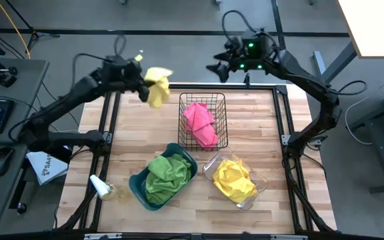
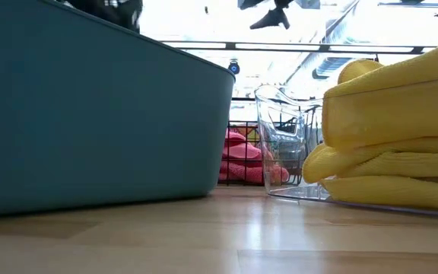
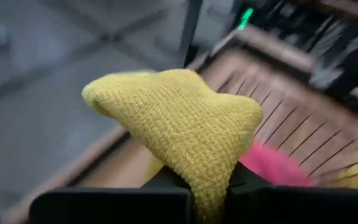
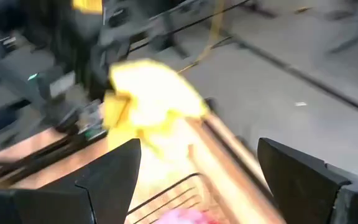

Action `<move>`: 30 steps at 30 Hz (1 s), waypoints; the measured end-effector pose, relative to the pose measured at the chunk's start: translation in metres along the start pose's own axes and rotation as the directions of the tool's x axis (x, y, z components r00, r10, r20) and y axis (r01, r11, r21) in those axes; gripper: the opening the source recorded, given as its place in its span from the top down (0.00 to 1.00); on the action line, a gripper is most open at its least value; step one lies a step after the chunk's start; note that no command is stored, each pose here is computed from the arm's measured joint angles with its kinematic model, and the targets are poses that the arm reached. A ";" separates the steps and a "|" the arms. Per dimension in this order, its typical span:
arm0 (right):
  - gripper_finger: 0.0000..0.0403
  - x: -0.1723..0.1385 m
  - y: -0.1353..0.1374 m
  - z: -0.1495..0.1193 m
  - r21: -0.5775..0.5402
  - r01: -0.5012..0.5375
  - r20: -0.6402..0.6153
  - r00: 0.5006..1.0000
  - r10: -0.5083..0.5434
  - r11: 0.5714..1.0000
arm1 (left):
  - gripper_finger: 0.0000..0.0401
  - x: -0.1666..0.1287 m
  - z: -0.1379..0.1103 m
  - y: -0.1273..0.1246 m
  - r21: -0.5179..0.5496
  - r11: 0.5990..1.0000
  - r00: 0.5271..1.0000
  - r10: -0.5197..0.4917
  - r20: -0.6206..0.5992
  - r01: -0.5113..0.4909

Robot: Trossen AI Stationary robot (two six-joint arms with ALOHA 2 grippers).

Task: Sort microfiber towel by color & place in baskets
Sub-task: Put the yellow towel into the transparent bin

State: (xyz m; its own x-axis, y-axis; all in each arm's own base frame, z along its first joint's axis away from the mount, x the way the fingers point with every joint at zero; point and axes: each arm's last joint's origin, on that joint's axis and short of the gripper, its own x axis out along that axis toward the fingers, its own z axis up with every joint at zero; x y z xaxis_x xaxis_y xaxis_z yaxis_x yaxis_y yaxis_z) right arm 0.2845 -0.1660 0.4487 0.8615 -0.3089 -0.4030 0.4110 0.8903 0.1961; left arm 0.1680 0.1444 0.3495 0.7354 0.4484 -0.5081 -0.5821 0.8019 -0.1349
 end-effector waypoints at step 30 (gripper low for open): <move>0.22 0.074 0.073 -0.034 -0.448 -0.146 -0.103 0.988 0.112 0.882 | 1.00 0.043 0.057 -0.101 0.514 0.826 0.958 -0.285 0.025 0.232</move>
State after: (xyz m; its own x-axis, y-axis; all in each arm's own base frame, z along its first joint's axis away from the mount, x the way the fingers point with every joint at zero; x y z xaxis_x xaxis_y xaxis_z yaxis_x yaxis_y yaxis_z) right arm 0.3682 -0.1128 0.4026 0.8668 -0.1713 -0.4684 0.1029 0.9804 -0.1681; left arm 0.2782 0.1052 0.3899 0.8791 0.2109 -0.4275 -0.1315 0.9693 0.2079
